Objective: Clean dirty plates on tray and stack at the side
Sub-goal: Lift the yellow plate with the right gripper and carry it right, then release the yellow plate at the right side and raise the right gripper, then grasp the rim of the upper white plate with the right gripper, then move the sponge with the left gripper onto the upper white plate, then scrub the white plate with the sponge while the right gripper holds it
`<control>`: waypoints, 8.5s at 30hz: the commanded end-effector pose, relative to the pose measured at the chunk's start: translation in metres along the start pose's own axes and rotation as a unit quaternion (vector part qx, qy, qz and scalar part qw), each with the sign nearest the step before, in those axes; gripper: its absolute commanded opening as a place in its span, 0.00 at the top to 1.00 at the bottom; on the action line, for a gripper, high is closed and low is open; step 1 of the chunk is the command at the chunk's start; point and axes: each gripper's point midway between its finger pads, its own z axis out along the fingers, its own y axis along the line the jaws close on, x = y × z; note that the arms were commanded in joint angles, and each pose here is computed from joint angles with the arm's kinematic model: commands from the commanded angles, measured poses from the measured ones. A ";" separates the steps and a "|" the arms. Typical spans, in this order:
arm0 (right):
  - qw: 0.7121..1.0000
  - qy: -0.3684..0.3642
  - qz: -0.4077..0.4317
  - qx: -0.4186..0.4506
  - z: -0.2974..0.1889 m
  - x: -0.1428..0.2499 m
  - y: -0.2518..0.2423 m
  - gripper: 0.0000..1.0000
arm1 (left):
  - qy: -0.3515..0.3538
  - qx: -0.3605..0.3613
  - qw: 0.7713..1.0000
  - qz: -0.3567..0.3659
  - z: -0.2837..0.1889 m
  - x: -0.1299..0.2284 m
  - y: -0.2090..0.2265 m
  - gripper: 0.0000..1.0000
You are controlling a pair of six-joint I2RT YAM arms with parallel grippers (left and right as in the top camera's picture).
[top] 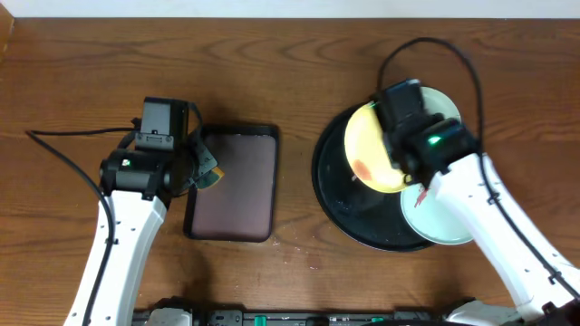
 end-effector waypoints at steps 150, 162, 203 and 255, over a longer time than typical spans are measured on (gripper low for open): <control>0.920 0.095 0.292 -0.241 0.205 0.015 -0.024 0.99 | 0.017 -0.017 1.000 0.002 0.013 0.006 0.007 0.93; 0.908 0.132 0.195 -0.347 0.161 0.017 0.053 0.99 | 0.013 -0.012 1.000 0.004 0.013 0.005 0.005 0.93; 0.921 0.216 0.126 -0.297 0.163 0.085 0.088 0.99 | 0.129 0.257 0.945 0.154 0.035 0.102 -0.217 0.92; 0.922 0.215 0.127 -0.297 0.163 0.085 0.088 0.99 | 0.060 -0.024 0.981 0.184 0.173 0.123 -0.172 0.93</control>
